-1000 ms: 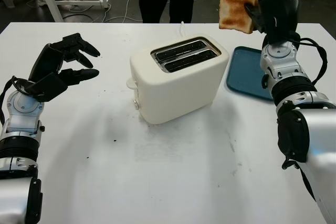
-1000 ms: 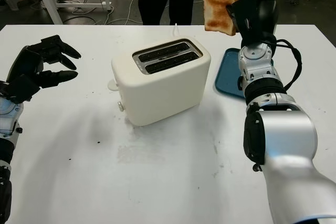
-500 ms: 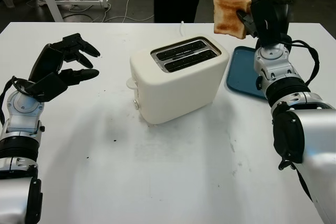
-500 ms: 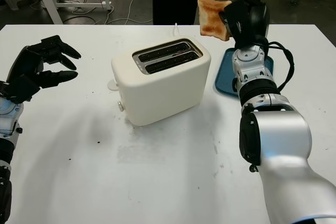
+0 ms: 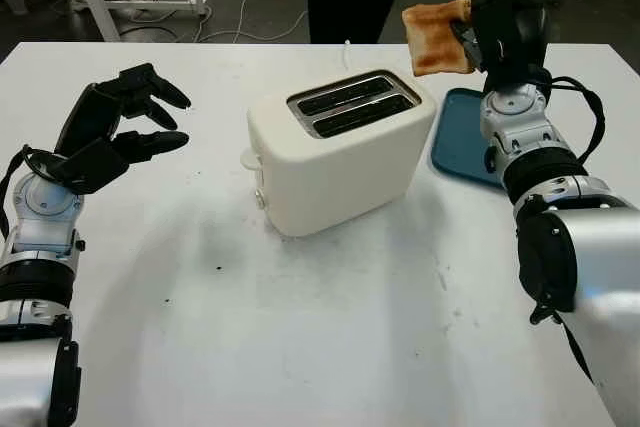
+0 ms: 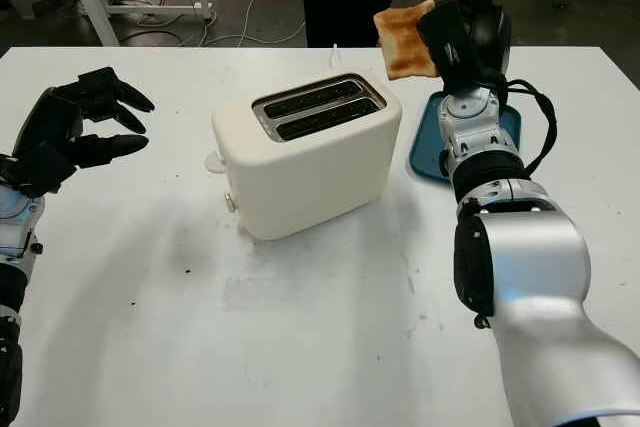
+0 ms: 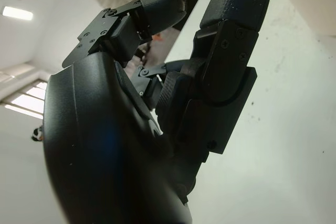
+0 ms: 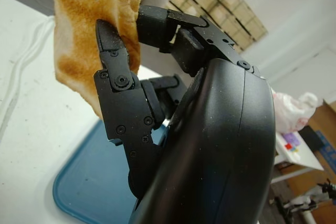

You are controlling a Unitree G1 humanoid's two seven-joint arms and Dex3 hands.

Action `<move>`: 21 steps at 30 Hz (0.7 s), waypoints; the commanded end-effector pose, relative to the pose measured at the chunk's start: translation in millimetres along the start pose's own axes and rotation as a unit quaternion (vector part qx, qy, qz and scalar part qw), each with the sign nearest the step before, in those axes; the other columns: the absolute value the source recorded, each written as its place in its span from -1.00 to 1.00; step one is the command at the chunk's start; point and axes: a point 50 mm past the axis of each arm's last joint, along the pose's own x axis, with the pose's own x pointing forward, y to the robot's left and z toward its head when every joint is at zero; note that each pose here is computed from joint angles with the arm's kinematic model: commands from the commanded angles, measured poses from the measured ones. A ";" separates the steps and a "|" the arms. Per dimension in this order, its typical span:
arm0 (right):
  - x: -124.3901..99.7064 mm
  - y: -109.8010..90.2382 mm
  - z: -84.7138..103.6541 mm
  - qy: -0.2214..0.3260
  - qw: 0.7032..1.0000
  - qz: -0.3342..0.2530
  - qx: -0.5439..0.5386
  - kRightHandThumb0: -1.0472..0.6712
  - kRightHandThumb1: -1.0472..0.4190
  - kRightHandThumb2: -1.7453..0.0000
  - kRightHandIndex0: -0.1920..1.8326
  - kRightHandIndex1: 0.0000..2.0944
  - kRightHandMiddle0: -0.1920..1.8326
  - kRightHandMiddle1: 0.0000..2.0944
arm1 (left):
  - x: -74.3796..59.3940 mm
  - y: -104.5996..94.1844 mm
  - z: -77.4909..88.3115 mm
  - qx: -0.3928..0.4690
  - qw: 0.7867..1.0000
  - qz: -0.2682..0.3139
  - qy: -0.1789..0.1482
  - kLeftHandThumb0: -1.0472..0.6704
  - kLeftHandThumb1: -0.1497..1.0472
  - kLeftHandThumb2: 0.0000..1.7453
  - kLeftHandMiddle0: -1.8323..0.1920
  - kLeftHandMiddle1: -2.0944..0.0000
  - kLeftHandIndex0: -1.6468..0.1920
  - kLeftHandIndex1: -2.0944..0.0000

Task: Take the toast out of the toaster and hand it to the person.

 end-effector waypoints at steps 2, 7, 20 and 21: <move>1.8 -0.9 4.0 0.004 1.000 -0.005 0.010 -0.14 -0.83 0.93 -0.08 0.67 -0.09 0.62 | -1.3 0.5 0.1 -0.002 1.000 0.002 -0.002 -1.00 0.79 -0.99 0.20 -0.21 0.23 -0.11; 1.8 -1.1 4.0 -0.003 1.000 -0.002 -0.005 -0.14 -0.83 0.91 -0.01 0.67 -0.08 0.66 | -1.4 0.4 -0.1 0.000 1.000 0.001 -0.001 -1.00 0.79 -0.98 0.20 -0.21 0.23 -0.11; 1.1 0.7 5.9 -0.008 1.000 -0.005 0.002 -0.13 -0.83 0.89 0.07 0.67 -0.04 0.67 | -2.1 0.4 -0.6 -0.003 1.000 0.003 -0.001 -1.00 0.79 -0.98 0.20 -0.21 0.23 -0.11; 1.2 0.8 5.9 -0.006 1.000 -0.005 0.008 -0.13 -0.83 0.88 0.07 0.67 -0.05 0.67 | -2.1 0.4 -0.6 -0.003 1.000 0.003 -0.002 -1.00 0.79 -0.98 0.20 -0.21 0.23 -0.11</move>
